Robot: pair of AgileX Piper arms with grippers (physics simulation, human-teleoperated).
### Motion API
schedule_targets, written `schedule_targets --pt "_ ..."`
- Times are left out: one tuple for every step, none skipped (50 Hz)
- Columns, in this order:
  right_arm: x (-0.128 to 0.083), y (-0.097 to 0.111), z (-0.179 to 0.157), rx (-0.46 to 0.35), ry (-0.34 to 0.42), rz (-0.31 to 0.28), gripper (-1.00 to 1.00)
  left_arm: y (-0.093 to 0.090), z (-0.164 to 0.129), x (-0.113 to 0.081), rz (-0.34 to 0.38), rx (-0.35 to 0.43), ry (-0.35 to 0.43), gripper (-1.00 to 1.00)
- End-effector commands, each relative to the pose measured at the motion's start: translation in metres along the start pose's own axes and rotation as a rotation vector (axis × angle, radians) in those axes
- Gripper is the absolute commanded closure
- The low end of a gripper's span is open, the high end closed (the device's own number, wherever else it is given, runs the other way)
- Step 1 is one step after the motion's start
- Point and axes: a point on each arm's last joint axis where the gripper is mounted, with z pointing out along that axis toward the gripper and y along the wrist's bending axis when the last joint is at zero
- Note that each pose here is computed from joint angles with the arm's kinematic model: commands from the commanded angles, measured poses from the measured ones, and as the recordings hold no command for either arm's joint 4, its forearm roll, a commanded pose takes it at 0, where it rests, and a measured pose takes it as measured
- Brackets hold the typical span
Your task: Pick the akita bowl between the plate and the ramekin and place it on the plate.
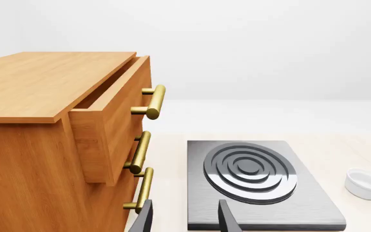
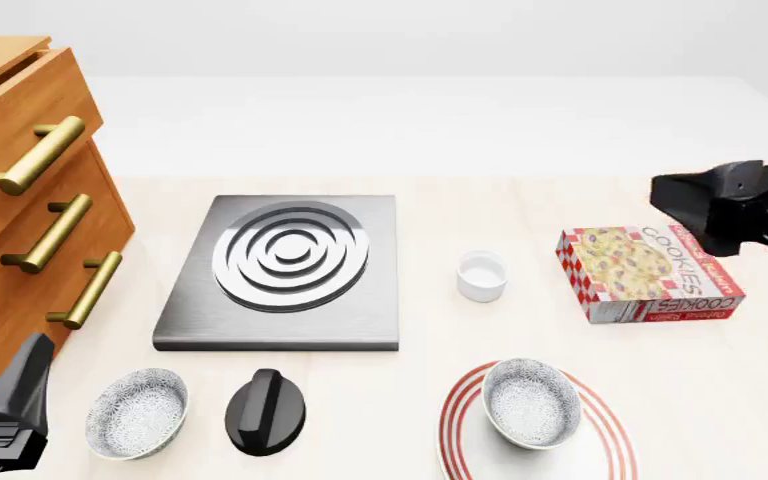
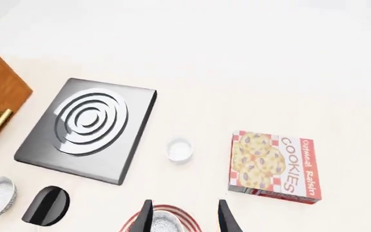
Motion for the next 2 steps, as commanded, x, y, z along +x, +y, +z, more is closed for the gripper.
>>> schedule_targets --pt "-0.035 -0.009 -0.060 0.085 -0.365 -0.012 -1.00 0.000 0.000 0.000 0.000 0.000 0.000 -1.00" --pt "-0.038 -0.010 -0.071 0.108 -0.427 -0.016 -1.00 0.000 0.000 0.000 0.000 0.000 0.000 -1.00"
